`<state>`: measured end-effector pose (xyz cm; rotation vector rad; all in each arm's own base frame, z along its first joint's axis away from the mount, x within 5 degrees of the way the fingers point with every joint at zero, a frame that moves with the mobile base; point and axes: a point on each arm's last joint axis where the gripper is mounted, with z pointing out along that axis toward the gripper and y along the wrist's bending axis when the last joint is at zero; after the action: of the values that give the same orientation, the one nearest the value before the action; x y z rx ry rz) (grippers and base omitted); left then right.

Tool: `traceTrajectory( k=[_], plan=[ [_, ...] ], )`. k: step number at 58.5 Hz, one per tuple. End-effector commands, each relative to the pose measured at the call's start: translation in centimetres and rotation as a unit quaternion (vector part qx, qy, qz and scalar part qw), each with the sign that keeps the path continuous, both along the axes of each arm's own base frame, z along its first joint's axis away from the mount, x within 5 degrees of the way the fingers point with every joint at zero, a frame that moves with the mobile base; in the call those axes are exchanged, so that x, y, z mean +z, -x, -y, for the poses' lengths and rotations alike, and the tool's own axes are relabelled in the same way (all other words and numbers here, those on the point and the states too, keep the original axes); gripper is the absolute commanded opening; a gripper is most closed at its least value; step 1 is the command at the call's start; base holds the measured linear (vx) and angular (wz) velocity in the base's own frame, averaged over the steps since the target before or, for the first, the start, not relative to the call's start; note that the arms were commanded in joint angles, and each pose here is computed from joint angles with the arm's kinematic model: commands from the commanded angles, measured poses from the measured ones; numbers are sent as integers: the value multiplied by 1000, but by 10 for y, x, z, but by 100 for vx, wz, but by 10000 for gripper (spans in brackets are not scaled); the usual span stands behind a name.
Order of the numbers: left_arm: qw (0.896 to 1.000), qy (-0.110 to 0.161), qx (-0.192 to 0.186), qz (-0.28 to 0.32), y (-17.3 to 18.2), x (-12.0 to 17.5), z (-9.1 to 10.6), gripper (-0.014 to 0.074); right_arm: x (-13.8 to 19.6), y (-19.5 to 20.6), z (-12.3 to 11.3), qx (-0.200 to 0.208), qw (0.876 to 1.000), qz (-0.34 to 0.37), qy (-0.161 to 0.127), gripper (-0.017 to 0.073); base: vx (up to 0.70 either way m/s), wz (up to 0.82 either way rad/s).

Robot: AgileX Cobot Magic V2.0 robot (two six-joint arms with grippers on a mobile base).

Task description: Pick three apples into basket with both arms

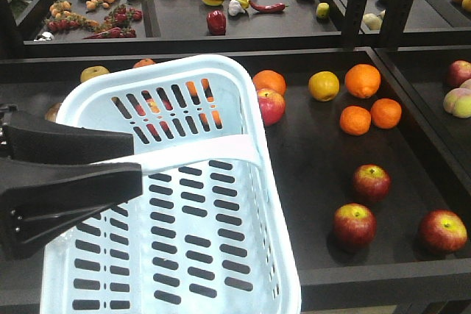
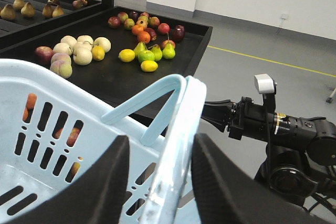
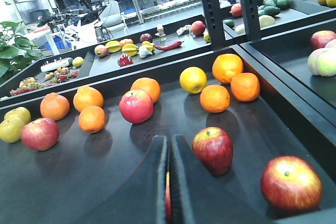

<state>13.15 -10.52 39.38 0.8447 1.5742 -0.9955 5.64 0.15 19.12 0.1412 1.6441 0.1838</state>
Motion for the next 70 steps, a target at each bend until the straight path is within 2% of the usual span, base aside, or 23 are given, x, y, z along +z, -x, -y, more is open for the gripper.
traceTrajectory(
  k=[1, 70],
  plan=[
    [1000, -3, 13, 22, 2, 9, -2, -6, 3, 0, 0, 1, 999, 37, 2, -5, 8, 1],
    [1000, -3, 13, 22, 2, 9, -2, -6, 3, 0, 0, 1, 999, 37, 2, -5, 13, 1]
  ],
)
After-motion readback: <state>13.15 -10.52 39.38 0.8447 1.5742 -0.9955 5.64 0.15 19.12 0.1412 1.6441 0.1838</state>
